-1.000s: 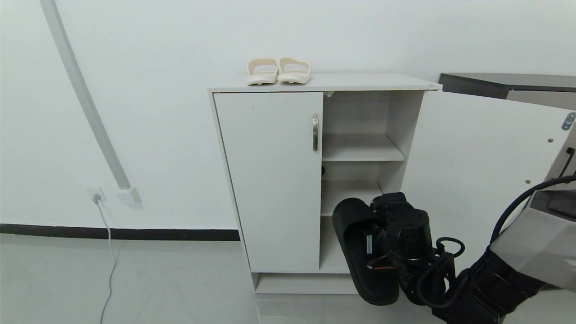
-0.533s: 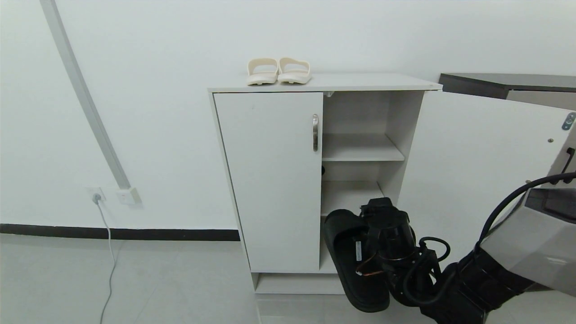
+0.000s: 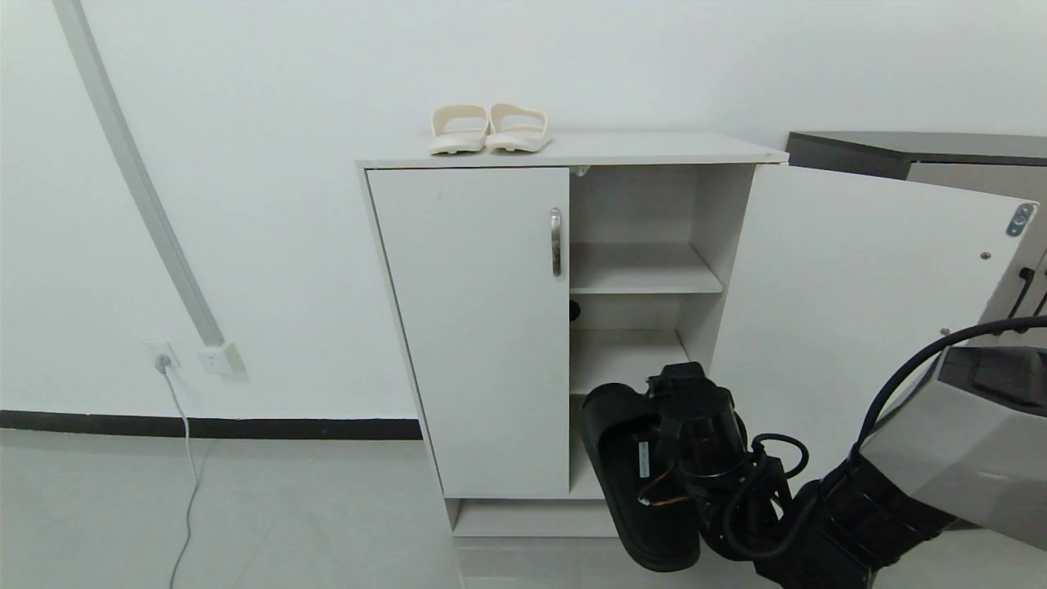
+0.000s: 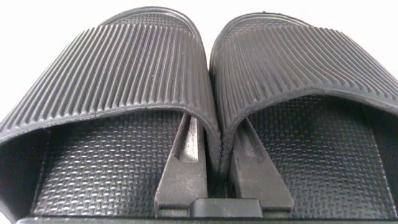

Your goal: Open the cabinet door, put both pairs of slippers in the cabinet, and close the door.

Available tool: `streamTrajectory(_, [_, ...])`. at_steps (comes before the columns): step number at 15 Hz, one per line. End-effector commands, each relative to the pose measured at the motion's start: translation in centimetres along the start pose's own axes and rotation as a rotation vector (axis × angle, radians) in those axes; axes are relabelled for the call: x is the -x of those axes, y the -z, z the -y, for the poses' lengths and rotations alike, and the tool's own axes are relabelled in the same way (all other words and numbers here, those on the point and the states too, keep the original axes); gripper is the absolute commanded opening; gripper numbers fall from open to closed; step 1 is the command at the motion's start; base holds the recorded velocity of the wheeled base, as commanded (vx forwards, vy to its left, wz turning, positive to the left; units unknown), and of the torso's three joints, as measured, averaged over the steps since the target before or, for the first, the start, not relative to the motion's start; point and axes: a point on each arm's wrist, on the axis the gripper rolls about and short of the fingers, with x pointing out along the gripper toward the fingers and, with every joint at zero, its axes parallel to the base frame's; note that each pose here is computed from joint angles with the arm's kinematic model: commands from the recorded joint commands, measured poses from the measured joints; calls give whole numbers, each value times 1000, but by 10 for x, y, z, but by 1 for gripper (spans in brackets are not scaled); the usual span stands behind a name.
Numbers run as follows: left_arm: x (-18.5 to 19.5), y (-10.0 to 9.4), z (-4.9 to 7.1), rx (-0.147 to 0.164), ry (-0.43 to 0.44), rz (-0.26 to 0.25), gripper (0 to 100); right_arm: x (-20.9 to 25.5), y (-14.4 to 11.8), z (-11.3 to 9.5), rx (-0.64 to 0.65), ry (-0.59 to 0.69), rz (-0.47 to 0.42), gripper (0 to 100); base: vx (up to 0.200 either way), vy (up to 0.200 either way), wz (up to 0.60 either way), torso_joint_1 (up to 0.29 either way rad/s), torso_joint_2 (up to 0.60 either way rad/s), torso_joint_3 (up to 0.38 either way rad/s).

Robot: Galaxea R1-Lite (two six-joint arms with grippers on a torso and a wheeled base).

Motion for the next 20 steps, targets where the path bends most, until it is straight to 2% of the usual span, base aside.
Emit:
streamTrajectory(1, [0,0,0,0,0,-3,0,-1,2,-1,2,0,-3,0,0,-200,0,-2,2,2])
streamTrajectory(4, [0,0,0,0,0,-3,0,-7,7,-4,-1,0,-11,0,0,0,0,0,0,0])
streamTrajectory(8, [0,0,0,0,0,-3,0,-19,13,-31,-71,-45,-71,0,0,0,0,0,0,0])
streamTrajectory(10, [0,0,0,-1,0,-3,0,-19,14,-32,-86,-66,-126,0,0,0,0,0,0,0])
streamTrajectory(17, [0,0,0,-1,0,-3,0,-29,26,-30,-69,-36,-148,0,0,0,0,0,0,0])
streamTrajectory(20, [0,0,0,-1,0,-3,0,-34,30,-29,-57,18,-136,0,0,0,0,0,0,0])
